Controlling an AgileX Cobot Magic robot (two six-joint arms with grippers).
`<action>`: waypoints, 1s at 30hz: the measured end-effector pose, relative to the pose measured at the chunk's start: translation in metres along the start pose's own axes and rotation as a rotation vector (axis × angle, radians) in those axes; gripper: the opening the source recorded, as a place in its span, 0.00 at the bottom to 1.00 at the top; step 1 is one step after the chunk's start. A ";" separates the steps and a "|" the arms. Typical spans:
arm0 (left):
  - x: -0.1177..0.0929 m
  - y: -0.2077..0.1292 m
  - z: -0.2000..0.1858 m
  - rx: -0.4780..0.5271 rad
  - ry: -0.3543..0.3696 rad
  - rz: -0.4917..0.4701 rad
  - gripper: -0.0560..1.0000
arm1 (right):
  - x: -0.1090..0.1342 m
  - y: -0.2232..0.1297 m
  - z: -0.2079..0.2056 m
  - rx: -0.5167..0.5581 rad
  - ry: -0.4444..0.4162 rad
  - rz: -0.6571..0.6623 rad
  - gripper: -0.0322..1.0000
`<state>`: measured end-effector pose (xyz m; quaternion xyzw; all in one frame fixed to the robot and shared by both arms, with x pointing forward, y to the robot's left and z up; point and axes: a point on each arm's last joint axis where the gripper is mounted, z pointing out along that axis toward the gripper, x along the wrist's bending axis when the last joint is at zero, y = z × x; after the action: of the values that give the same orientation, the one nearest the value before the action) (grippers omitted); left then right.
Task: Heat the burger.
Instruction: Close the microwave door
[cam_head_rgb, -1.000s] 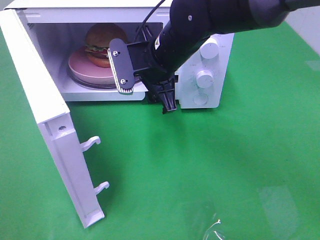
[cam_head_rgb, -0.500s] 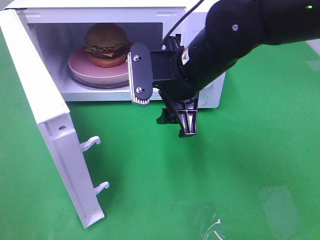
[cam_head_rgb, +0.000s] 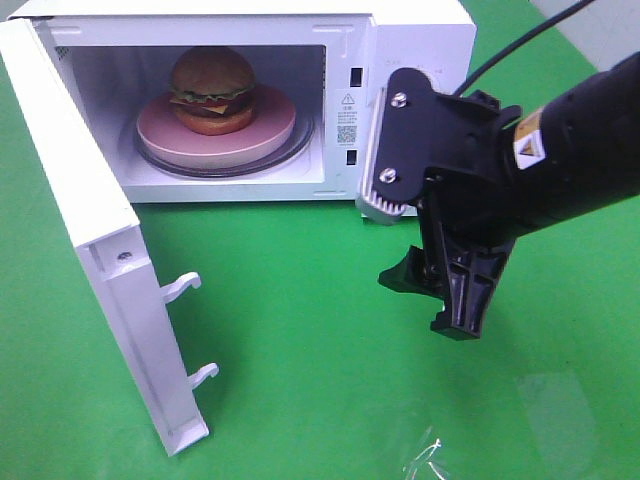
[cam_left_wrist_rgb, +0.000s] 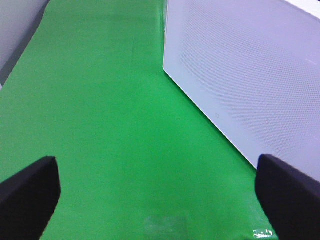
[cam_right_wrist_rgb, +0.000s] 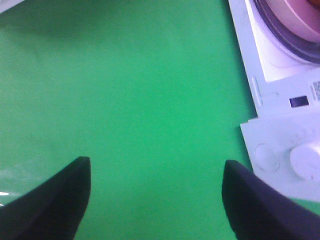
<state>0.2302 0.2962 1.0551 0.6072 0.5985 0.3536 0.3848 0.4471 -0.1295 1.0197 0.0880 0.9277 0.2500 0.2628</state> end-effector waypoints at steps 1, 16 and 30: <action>0.000 0.000 0.000 0.000 0.000 0.000 0.98 | 0.003 -0.004 -0.011 -0.014 -0.011 0.097 0.72; 0.000 0.000 0.000 0.000 0.000 0.000 0.98 | 0.031 -0.040 -0.072 0.282 0.095 0.647 0.72; 0.000 0.000 0.000 0.000 0.000 0.000 0.98 | 0.048 -0.059 -0.125 0.274 0.096 0.720 0.72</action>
<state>0.2302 0.2962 1.0551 0.6072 0.5985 0.3536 0.3848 0.3382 -0.2183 1.0609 0.4304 0.8736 0.2039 0.1002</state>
